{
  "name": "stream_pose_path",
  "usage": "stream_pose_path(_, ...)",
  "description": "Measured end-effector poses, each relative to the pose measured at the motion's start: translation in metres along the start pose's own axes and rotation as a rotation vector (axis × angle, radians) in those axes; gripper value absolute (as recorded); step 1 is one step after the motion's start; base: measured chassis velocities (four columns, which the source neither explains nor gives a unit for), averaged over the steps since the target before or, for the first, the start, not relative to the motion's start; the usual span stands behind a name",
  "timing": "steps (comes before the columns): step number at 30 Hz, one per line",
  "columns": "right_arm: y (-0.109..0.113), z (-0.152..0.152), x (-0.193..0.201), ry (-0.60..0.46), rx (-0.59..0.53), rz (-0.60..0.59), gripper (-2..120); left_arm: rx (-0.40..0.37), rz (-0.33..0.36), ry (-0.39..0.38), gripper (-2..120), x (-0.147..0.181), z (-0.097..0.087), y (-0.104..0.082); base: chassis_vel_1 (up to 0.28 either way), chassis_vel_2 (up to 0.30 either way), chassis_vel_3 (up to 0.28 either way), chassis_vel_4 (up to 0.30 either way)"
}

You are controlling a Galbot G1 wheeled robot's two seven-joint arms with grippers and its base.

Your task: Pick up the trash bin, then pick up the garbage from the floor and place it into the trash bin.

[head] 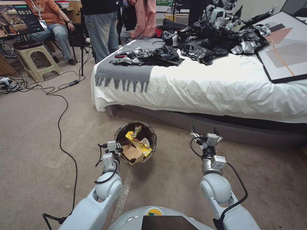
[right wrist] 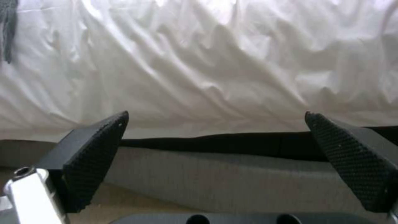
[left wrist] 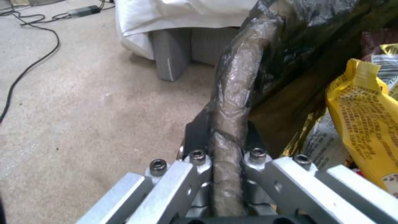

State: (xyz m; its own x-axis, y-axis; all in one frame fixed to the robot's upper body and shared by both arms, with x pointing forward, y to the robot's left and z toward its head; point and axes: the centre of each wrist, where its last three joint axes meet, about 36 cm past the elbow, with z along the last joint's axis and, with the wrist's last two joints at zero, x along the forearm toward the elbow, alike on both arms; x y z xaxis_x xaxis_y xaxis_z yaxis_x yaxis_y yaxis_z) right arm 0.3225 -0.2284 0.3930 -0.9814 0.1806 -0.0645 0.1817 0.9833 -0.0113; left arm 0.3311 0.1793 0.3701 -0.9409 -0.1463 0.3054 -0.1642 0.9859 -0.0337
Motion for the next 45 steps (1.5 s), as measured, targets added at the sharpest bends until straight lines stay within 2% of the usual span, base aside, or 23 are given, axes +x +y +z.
stream_pose_path(14, 0.002, 0.000, 0.011, -0.008, 0.011, -0.010, 100, 0.017, 0.001, 0.002, 2, 0.006, -0.002, -0.004, 0.014, 0.015, 0.008, 0.016)
stream_pose_path(45, 0.007, -0.001, 0.008, -0.016, 0.000, -0.010, 100, 0.028, -0.005, 0.003, 2, 0.015, -0.004, -0.001, 0.084, 0.087, 0.091, 0.093)
